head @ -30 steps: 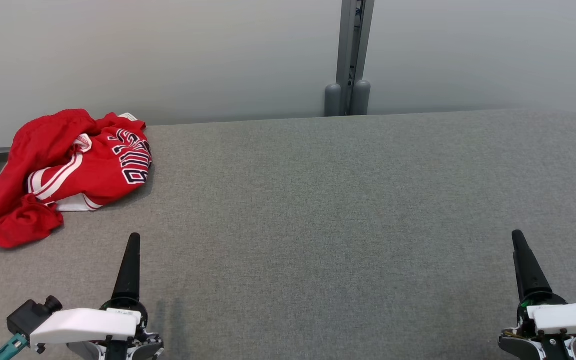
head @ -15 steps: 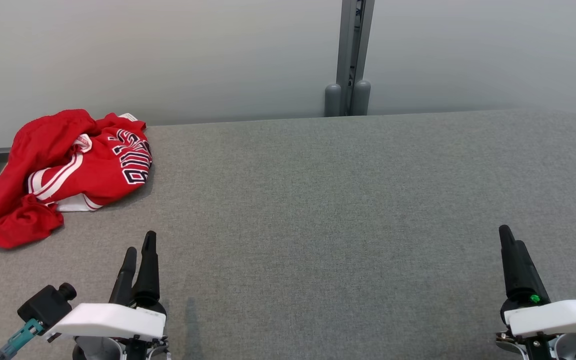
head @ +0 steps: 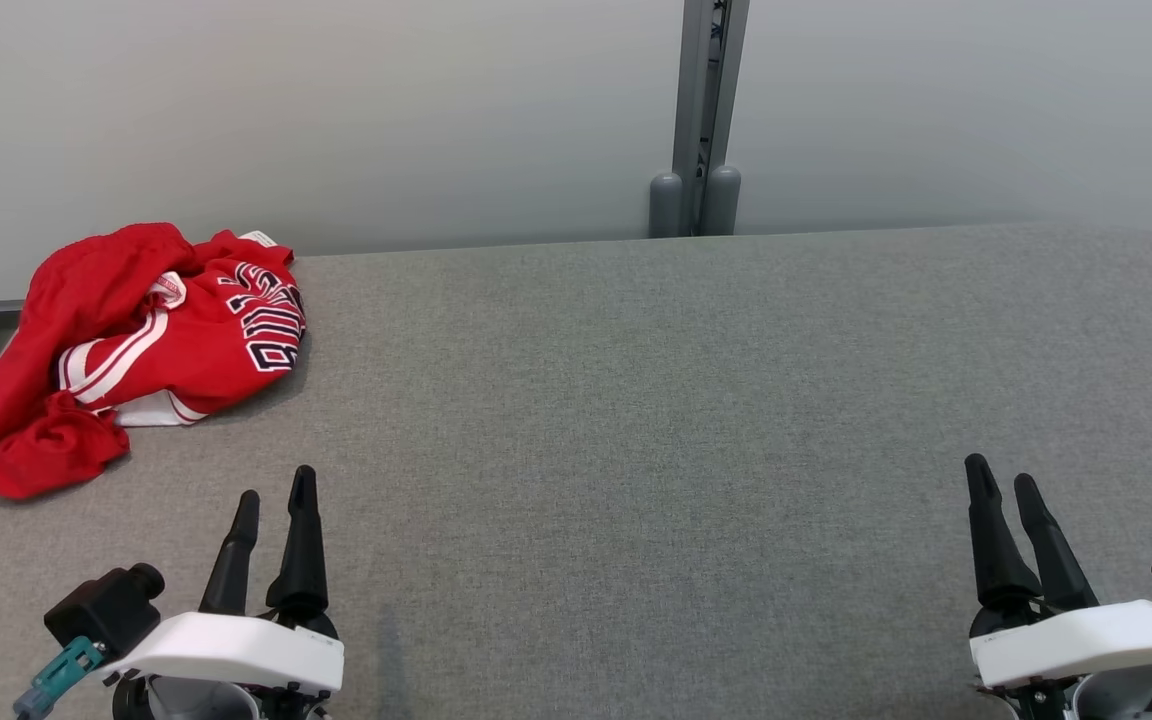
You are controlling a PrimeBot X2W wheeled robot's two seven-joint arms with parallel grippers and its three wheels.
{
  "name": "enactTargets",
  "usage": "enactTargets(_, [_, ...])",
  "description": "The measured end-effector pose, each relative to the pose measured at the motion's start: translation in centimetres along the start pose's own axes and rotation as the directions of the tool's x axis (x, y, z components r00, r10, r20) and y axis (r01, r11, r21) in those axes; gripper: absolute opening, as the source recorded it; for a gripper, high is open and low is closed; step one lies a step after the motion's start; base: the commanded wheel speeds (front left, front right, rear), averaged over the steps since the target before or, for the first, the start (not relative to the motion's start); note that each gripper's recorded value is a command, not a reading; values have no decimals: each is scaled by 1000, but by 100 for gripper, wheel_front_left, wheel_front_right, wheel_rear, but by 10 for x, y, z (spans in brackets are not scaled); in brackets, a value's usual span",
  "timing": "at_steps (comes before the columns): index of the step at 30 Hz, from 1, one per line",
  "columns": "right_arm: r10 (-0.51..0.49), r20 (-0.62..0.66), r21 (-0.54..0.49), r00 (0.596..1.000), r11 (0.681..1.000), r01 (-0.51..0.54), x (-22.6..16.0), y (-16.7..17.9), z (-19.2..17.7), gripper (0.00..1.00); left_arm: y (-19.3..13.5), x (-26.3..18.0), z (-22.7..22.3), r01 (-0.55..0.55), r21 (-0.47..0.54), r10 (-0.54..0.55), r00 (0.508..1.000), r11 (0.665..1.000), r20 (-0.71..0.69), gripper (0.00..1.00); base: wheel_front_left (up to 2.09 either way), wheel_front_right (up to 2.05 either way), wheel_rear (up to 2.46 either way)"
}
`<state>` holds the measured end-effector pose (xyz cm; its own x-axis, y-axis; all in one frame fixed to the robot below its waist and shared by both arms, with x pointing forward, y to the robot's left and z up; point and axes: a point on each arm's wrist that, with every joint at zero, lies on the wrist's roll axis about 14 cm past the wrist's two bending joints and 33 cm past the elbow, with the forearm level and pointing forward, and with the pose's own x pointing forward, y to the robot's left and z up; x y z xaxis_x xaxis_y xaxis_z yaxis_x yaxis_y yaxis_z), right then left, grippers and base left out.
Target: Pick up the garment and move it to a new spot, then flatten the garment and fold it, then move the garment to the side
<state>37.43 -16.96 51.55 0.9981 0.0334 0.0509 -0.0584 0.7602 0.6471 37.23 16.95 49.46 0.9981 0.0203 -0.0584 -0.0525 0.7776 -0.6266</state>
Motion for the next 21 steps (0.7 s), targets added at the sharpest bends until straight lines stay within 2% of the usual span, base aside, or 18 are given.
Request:
enactTargets(11, [31,9,-130,999,991,-29,-1,7,1,100,-2,-4,-1,15,155,-17,1000,988,14,100,0,0,0])
enactTargets(21, [60,5,-238,998,969,-58,-2,13,-2,100,-1,-6,-3,13,258,-19,1000,966,22,100,0,0,0])
